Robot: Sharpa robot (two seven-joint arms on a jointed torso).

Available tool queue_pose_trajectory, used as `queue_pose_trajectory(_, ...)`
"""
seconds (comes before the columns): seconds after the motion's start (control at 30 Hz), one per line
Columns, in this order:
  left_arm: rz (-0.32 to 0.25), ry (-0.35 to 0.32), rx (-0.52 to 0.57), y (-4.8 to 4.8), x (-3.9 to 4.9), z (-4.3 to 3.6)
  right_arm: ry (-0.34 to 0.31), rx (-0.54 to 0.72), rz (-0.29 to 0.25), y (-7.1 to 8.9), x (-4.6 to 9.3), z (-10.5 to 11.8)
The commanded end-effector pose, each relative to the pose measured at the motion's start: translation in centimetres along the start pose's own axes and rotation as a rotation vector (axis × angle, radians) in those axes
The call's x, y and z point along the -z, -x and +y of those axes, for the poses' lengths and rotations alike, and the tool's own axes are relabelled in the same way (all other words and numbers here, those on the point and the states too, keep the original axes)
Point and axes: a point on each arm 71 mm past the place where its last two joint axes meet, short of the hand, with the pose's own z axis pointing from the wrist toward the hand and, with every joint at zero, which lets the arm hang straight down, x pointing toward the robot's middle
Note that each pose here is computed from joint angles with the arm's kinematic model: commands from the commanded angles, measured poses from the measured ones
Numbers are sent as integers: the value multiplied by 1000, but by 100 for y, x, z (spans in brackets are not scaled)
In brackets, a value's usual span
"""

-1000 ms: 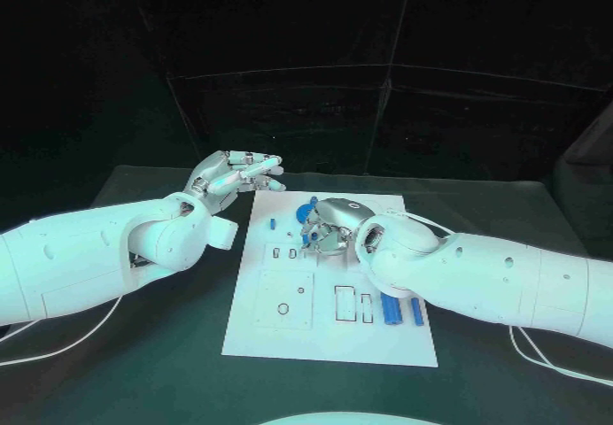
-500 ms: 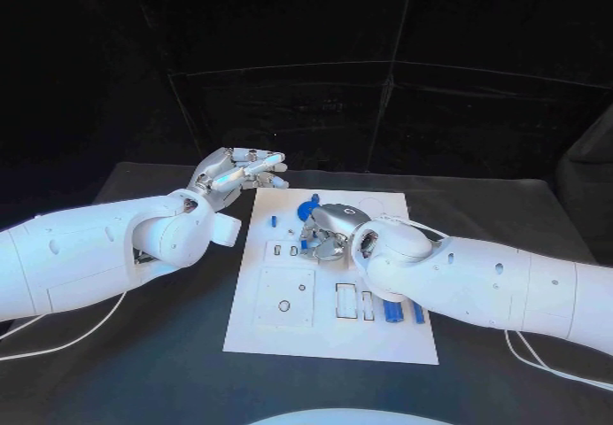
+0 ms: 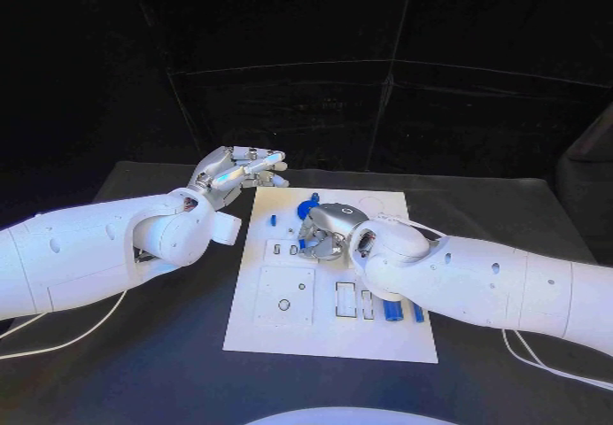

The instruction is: Assemble the parts on the task board

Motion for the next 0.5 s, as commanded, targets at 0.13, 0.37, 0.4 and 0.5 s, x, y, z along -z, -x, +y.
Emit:
queue_pose_trajectory(0.13, 10, -14, 9, -13, -9, -18, 5, 5, 8, -17, -10, -3)
queue_pose_trajectory(0.37, 11, -13, 9, -14, -11, -17, 0, 5, 38, -44, -17, -22)
queue_pose_trajectory(0.4, 11, -13, 9, -14, -11, -16, -1, 3, 44, -48, -16, -25)
queue_pose_trajectory(0.5, 10, -13, 9, -13, -12, -16, -1, -1, 58, -60, -15, -29)
